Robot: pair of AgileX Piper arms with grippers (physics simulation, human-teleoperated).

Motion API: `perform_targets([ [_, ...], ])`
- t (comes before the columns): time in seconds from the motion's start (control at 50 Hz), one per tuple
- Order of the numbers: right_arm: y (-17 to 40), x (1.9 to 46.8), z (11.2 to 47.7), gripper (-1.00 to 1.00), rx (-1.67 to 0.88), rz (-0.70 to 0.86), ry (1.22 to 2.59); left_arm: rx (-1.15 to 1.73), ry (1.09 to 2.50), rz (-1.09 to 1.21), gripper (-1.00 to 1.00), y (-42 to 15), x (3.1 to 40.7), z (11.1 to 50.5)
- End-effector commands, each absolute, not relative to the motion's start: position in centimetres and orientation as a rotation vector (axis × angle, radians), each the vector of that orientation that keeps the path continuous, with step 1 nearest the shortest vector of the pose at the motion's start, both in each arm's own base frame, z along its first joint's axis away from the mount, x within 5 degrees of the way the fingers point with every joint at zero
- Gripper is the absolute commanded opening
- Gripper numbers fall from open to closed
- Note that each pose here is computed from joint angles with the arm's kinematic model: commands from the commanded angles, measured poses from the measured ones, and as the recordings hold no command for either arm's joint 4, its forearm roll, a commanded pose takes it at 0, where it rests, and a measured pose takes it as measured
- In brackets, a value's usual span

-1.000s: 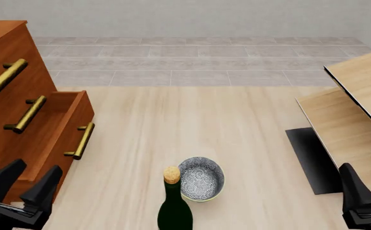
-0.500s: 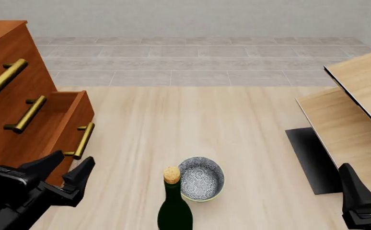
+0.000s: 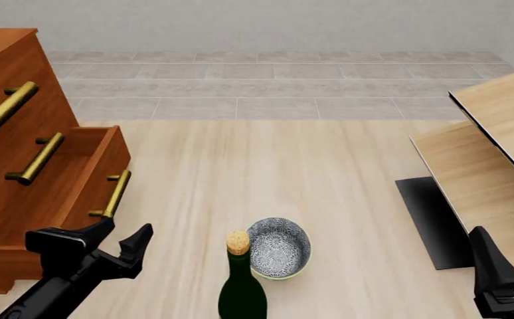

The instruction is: Close the bottom drawer of the cabinet.

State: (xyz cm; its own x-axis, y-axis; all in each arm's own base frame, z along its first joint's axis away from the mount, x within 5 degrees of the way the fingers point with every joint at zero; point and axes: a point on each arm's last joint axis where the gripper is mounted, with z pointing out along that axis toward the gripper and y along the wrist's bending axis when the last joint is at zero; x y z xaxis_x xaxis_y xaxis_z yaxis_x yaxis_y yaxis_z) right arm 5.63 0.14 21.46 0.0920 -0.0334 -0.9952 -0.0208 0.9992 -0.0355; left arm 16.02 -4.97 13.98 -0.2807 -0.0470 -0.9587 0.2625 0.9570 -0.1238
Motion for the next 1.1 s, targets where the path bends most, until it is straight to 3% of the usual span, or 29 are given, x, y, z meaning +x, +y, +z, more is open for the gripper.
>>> perform_targets([
  [0.02, 0.2, 5.6, 21.5, 1.00, -0.048, -0.008, 1.479, 0.126, 1.875, -0.287, 1.00, -4.6, 16.4, 12.8],
  [1.1, 0.2, 5.6, 21.5, 1.00, -0.073, -0.026, 1.468, 0.014, 1.941, -0.033, 1.00, -0.6, 18.9, 11.0],
])
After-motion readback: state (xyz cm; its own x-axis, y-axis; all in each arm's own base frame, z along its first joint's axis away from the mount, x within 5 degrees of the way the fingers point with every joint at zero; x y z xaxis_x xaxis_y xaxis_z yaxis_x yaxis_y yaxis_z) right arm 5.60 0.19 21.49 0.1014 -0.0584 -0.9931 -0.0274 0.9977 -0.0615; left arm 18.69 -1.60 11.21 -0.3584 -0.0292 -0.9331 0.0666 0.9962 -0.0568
